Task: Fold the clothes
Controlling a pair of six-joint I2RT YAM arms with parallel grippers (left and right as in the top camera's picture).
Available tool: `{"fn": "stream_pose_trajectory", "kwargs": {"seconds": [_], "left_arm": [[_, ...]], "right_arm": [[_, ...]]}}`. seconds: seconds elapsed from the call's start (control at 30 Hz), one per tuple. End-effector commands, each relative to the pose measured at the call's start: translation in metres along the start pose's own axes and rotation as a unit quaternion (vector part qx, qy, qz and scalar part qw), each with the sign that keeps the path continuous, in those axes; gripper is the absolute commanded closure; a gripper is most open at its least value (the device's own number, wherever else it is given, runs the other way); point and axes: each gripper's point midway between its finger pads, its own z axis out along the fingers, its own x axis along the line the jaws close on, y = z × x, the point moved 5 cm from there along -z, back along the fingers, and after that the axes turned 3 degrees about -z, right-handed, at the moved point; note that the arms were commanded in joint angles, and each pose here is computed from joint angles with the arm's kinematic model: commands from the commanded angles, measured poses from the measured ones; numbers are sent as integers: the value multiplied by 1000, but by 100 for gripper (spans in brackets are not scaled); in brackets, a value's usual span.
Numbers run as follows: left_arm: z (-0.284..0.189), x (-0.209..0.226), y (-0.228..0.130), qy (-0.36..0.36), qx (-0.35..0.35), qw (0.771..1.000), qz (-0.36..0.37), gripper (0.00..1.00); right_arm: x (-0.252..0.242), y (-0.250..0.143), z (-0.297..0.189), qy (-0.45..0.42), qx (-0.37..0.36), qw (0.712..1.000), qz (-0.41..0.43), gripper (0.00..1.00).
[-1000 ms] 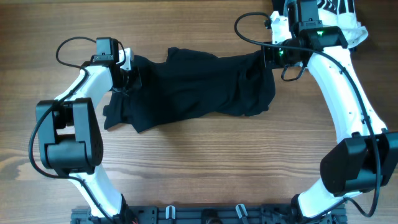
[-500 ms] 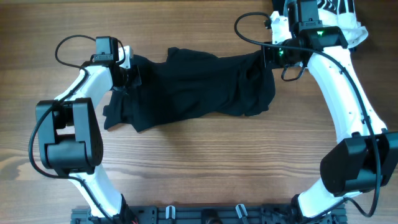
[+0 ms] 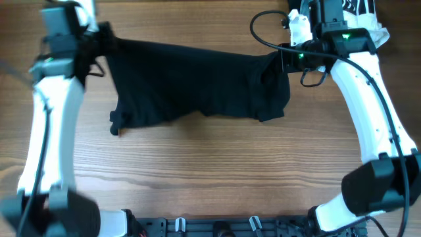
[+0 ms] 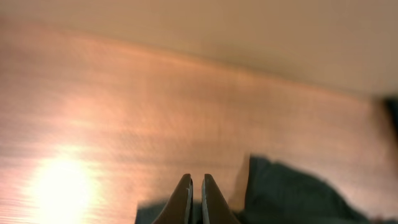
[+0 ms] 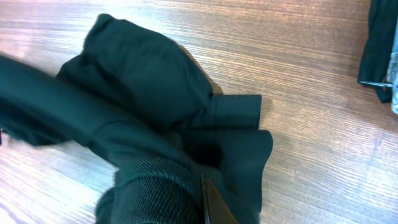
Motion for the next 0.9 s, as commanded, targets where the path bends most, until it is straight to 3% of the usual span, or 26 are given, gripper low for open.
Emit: {"fn": "stream_pose_trajectory", "kwargs": {"seconds": [0.0, 0.2, 0.4, 0.63, 0.87], "left_arm": [[-46, 13, 21, 22, -51, 998, -10, 96], [-53, 11, 13, 24, -33, 999, -11, 96], [-40, 16, 1, 31, 1, 999, -16, 96], [-40, 20, 2, 49, -2, 999, -16, 96], [-40, 20, 2, 49, -2, 999, -16, 96]], "right_arm": [[5, 5, -18, 6, -21, 1000, -10, 96], [-7, -2, -11, -36, 0, 999, 20, 96], [-24, -31, 32, -41, 59, 996, 43, 94], [-48, -38, 59, -48, 76, 993, 72, 59], [-41, -36, 71, 1, 77, 996, 42, 56]]}}
